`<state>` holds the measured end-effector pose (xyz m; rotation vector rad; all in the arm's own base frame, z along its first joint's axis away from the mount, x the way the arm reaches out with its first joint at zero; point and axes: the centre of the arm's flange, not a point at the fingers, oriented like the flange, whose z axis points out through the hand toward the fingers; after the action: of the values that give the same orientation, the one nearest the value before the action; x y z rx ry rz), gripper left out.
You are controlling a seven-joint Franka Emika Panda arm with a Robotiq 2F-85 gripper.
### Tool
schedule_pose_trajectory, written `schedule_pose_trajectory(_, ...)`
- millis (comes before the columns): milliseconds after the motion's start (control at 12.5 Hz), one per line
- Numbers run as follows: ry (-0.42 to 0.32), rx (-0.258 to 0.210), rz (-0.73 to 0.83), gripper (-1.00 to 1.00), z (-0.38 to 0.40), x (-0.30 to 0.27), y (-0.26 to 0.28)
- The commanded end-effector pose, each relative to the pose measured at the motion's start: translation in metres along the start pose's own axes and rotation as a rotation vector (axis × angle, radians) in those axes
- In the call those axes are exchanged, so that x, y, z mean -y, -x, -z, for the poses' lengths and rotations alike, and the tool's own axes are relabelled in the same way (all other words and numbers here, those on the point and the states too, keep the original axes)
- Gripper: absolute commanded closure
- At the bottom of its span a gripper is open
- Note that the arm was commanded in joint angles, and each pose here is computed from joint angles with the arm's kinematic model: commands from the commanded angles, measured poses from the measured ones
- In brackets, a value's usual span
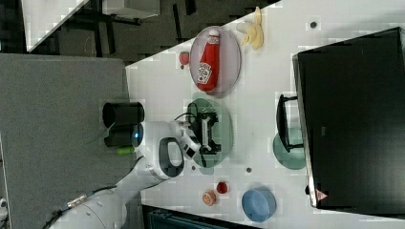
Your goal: Drag strainer left to right.
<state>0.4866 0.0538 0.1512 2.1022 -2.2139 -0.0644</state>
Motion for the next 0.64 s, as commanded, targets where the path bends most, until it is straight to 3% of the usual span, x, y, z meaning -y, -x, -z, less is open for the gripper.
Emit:
schedule_pose_trajectory(80, -0.009, -0.014, 0.129, -1.0, 0.007, 0.004, -0.028)
schedule_pose_trajectory(640, -0.007, -0.039, 0.087, -1.0, 0.005, 0.007, -0.096)
